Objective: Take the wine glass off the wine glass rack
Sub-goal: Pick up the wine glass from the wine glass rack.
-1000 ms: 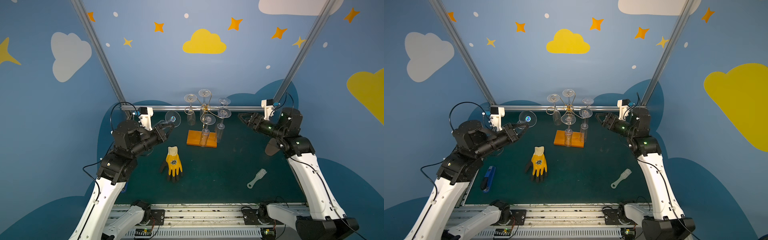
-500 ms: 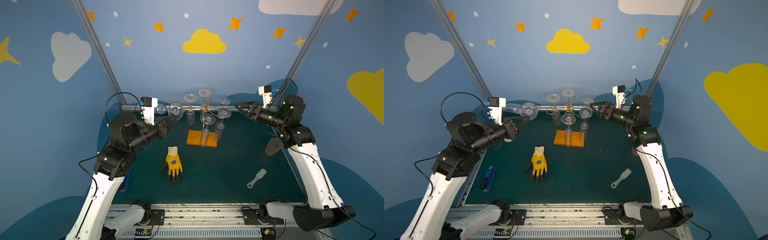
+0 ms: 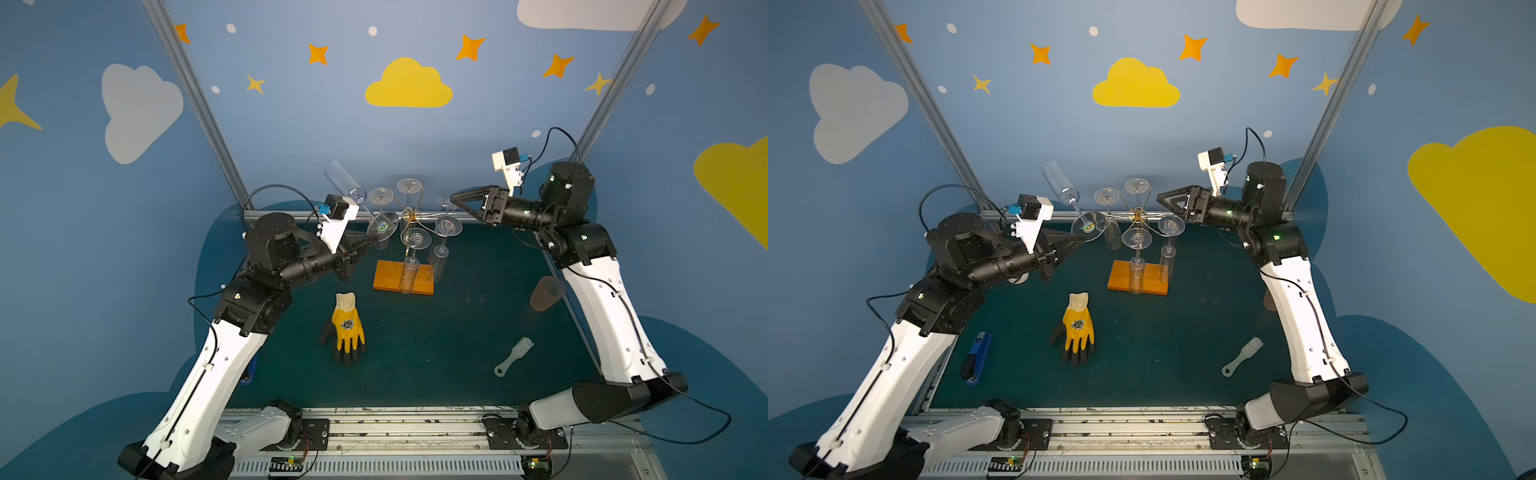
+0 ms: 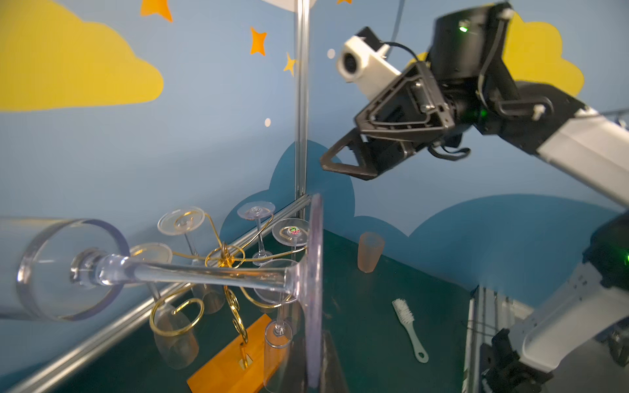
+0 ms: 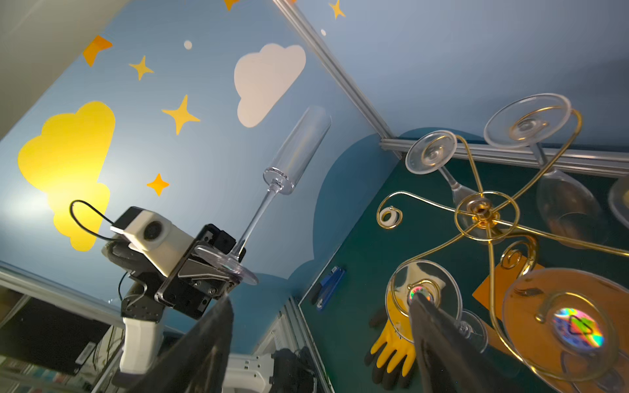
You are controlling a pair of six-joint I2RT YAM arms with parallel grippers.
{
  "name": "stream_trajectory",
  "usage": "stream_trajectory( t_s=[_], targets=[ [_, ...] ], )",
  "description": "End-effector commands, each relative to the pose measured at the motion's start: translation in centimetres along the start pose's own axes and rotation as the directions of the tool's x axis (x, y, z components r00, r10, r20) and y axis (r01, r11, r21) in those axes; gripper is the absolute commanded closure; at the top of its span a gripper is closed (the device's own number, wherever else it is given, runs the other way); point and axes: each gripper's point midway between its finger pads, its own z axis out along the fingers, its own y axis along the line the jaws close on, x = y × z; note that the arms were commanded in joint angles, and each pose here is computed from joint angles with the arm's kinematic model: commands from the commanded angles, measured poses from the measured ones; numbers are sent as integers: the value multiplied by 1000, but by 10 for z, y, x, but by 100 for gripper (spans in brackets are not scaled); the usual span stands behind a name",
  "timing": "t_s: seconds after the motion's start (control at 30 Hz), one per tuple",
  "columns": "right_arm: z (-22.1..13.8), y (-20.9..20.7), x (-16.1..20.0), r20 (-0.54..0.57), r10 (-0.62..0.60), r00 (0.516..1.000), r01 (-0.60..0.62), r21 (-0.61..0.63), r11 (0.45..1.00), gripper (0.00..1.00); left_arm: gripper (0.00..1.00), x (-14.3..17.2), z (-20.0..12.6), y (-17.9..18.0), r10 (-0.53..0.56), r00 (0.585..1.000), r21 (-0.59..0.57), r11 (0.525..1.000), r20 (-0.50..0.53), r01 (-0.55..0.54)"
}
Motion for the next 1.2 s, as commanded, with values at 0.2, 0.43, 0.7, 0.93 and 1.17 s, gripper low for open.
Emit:
stream_trajectory(
  t_s=[0.2,0.43,0.7,0.93,1.17],
  targets=[
    [23,19,28,-150,4,989,-21,-106,994,24,97,8,21,-28,338,940,128,932,40,-340],
    [32,26,43,-190,-4,982,-23,-138,990,26,97,27,35,-35,431,902,163,891,-6,-424],
    [39,20,64,-235,15,972,-42,-110,993,34,97,43,44,-39,517,855,154,849,-45,-505],
    [42,15,83,-261,28,965,-44,-57,997,41,97,54,48,-38,564,822,151,822,-84,-549],
    [43,16,89,-261,35,965,-51,-54,997,49,97,62,53,-37,594,799,139,802,-91,-580]
  ],
)
